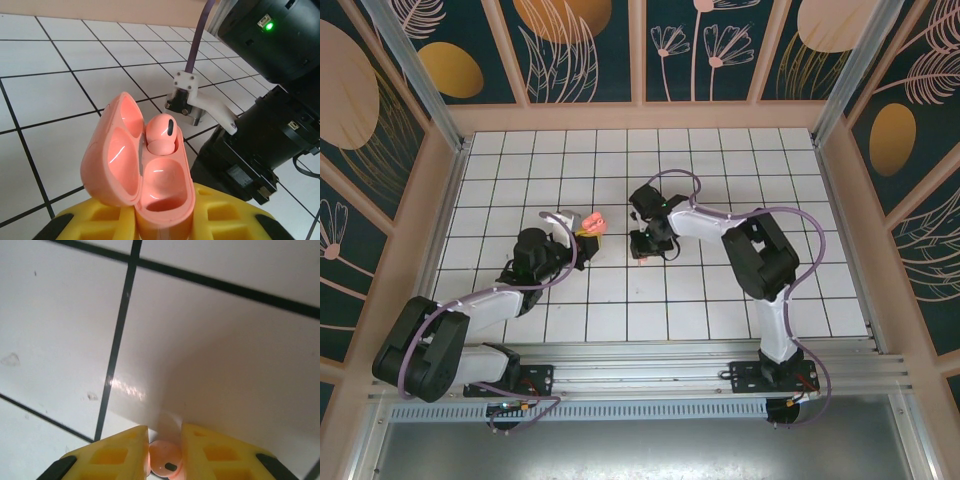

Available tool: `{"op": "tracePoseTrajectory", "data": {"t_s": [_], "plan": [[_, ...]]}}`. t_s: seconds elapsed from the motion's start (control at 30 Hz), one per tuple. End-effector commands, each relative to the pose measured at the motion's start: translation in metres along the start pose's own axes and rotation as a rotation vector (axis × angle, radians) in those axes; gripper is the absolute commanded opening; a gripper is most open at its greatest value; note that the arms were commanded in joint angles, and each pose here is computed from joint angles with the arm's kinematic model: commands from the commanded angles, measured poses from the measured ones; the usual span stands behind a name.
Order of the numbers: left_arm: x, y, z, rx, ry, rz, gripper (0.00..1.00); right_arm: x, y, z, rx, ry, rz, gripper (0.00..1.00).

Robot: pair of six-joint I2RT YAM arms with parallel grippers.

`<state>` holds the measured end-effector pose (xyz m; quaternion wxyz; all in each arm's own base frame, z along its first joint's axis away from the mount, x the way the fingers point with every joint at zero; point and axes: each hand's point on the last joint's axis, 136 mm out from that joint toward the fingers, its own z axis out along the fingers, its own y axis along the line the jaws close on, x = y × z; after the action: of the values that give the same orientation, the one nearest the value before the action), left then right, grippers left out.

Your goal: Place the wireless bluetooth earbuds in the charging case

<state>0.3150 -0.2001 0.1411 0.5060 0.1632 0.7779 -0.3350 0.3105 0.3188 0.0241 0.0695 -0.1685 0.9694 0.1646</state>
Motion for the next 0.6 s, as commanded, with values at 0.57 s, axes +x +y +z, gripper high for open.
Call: {"op": "tracePoseTrajectory", "data": {"t_s": [0.57], "plan": [[-0.008, -0.010, 0.007, 0.068, 0.014, -0.001, 0.21, 0.076, -0.007, -0.034, -0.045, 0.138, -0.108, 0.24]]}}
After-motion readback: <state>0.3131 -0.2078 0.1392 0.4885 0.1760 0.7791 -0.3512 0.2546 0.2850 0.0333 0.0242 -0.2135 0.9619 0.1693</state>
